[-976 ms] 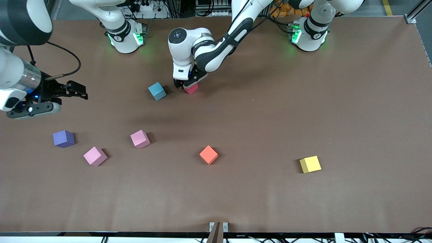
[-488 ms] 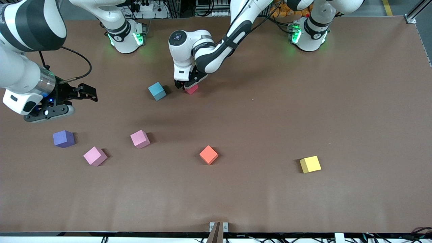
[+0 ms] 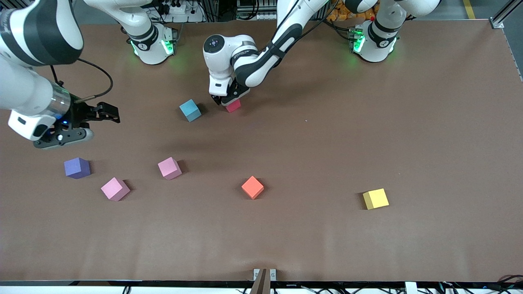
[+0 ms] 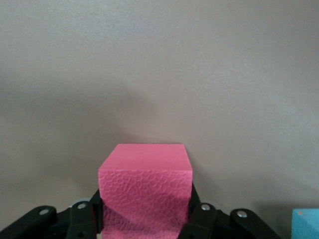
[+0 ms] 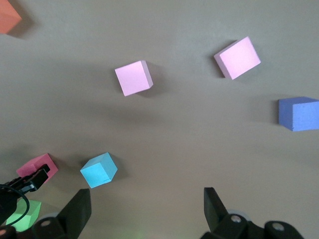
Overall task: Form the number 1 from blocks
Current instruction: 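Place the red block by the green while the right gripper grasps lavender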
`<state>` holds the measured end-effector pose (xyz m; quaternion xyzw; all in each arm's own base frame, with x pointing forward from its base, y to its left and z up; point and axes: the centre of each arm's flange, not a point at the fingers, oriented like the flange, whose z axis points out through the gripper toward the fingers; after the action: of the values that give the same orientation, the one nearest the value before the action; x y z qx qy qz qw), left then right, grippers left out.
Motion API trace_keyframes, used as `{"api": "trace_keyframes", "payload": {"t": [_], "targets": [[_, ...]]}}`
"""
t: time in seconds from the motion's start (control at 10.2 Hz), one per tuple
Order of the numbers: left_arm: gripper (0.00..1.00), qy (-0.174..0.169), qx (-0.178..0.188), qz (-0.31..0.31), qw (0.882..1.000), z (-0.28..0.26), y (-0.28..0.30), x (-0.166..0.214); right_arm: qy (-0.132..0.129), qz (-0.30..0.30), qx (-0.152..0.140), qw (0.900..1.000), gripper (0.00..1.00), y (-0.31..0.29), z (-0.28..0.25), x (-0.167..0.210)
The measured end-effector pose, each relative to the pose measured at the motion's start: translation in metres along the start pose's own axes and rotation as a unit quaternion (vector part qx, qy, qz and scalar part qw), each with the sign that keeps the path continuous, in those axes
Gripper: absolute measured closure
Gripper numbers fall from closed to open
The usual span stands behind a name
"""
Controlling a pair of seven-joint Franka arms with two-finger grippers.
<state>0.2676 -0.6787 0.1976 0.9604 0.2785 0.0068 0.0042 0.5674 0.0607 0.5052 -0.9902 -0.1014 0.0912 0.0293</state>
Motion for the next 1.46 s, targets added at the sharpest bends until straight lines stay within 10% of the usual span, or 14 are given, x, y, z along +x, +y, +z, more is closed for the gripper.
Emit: {"api": "trace_keyframes", "payload": {"t": [0.68, 1.46], "targets": [[0.40, -0.021, 0.043, 0.273, 0.961, -0.017, -0.012, -0.023, 0.006, -0.041, -0.003, 0.999, 0.00, -0.043, 0.130, 0.051], [0.40, -0.045, 0.069, 0.344, 0.935, -0.001, -0.035, -0.047, 0.040, -0.099, -0.043, 0.993, 0.00, -0.069, 0.222, 0.096]]}}
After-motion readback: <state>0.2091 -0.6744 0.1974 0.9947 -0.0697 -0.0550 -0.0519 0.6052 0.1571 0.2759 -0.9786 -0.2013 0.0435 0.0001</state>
